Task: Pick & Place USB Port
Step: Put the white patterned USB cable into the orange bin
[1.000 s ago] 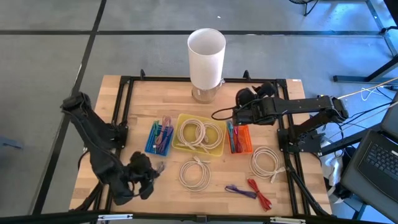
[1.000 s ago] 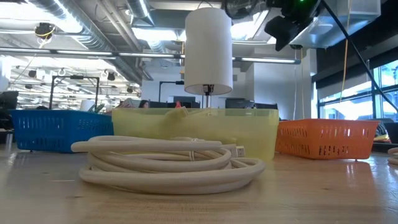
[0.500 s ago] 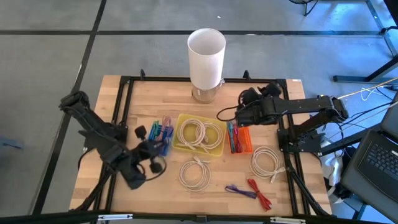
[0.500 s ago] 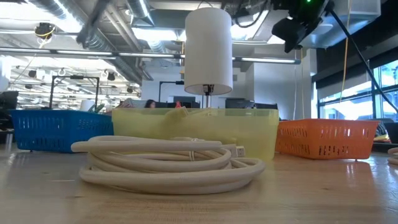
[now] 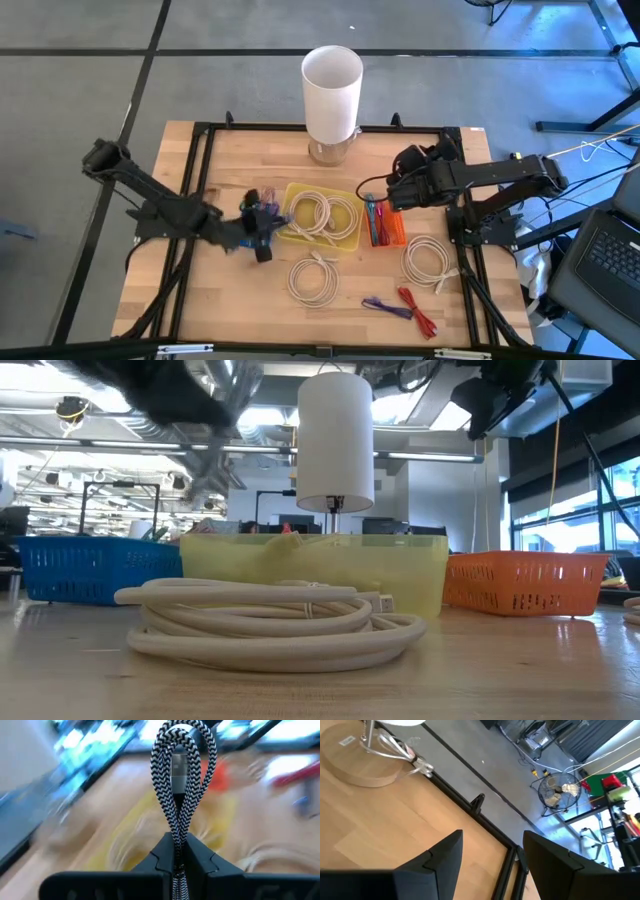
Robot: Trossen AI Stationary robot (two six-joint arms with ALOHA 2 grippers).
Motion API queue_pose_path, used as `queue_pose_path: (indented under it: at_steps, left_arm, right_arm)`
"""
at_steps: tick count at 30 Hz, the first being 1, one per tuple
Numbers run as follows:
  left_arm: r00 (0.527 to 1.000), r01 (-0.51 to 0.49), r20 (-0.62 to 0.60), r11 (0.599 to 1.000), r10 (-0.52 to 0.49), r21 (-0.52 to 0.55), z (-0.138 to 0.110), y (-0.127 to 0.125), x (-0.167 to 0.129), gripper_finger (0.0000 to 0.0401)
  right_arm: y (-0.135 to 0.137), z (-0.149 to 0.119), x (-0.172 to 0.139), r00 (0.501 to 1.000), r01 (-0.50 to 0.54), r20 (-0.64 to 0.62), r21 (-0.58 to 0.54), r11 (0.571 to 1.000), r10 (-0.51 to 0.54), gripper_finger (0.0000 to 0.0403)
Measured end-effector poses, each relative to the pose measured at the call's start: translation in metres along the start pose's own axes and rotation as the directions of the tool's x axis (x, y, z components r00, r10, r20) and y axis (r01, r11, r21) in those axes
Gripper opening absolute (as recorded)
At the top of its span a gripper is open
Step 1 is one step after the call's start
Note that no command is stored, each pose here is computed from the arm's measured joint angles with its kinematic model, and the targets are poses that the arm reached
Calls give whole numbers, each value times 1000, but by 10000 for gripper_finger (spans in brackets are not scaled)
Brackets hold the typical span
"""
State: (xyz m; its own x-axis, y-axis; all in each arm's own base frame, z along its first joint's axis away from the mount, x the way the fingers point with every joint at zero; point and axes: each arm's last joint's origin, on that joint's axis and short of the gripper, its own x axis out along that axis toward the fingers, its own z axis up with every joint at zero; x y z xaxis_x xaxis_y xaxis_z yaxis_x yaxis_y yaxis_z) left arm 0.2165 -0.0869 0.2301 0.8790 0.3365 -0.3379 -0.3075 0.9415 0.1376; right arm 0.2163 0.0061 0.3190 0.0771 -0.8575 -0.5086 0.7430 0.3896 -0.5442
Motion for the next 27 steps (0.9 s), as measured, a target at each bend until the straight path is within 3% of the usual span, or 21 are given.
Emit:
queue_pose_path:
  at_steps: [3,6,12,19,23,27]
  left_arm:
    - [970,140,191,989,-148,56,6,17,8,12]
    - [932,179,293,973,-214,143,19,39,9,12]
    - [881,199,385,953,-277,229,41,86,16,12]
    - [853,239,417,946,-312,219,46,132,32,12]
    - [791,290,489,929,-367,229,50,140,41,12]
    - [780,314,494,923,-385,223,53,141,56,12]
  right_arm:
    - [-3,0,-2,1000,-10,7,18,1000,10,212]
    - [-2,1,-2,1000,-19,13,38,999,18,212]
    - [6,6,-3,997,-68,49,62,996,65,212]
    - [21,16,-12,976,-168,148,66,984,157,212]
    - [31,24,-22,948,-236,232,48,971,219,212]
    - [38,34,-31,912,-288,310,14,958,270,212]
